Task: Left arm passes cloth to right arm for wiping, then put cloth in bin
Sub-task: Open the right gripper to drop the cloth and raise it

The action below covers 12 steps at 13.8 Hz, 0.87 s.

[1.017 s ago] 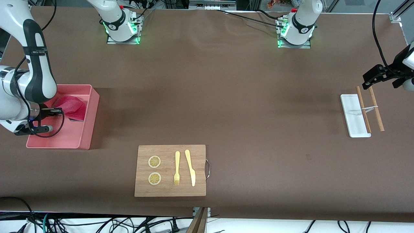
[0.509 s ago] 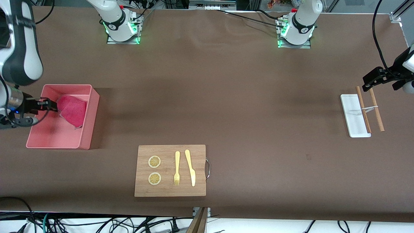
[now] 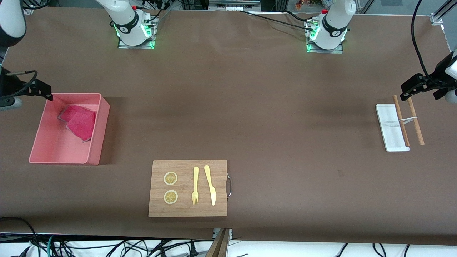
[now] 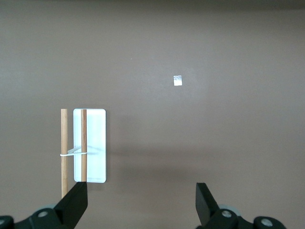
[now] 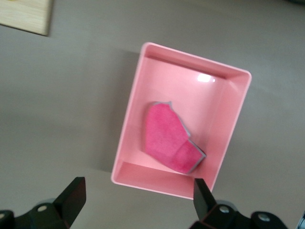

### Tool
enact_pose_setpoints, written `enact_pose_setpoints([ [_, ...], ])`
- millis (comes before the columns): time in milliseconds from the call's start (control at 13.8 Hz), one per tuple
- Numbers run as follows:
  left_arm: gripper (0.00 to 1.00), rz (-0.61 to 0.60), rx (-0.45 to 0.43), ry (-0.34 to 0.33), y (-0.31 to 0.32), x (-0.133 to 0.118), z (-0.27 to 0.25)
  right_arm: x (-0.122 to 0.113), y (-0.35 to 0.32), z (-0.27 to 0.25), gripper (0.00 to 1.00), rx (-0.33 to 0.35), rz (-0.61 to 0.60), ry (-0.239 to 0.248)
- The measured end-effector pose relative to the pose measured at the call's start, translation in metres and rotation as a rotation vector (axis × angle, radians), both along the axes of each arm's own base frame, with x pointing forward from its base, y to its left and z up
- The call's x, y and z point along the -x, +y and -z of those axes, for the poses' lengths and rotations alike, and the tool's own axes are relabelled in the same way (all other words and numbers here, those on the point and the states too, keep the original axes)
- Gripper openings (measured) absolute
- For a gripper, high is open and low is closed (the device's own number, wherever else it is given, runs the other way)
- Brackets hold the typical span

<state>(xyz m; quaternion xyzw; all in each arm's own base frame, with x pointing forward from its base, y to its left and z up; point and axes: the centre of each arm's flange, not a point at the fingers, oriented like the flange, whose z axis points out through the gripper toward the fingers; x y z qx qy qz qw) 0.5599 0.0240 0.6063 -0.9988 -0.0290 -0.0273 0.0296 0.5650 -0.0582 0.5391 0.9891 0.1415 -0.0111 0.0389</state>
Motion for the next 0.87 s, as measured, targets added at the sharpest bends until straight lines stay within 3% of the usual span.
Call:
enact_pose_setpoints([
  [145,1.0,0.0,0.0,-0.001,0.0,0.0,0.0,0.003,0.031,-0.019,1.0,0.0,-0.005,-0.016],
  [436,1.0,0.0,0.0,-0.001,0.0,0.0,-0.001,0.012,0.059,-0.054,1.0,0.004,0.209,-0.013],
  [581,1.0,0.0,0.0,-0.001,0.0,0.0,-0.001,0.013,0.061,-0.066,1.0,0.002,0.233,-0.029],
  [872,1.0,0.0,0.0,-0.001,0.0,0.0,0.0,0.016,0.05,-0.07,1.0,0.0,0.253,-0.011],
])
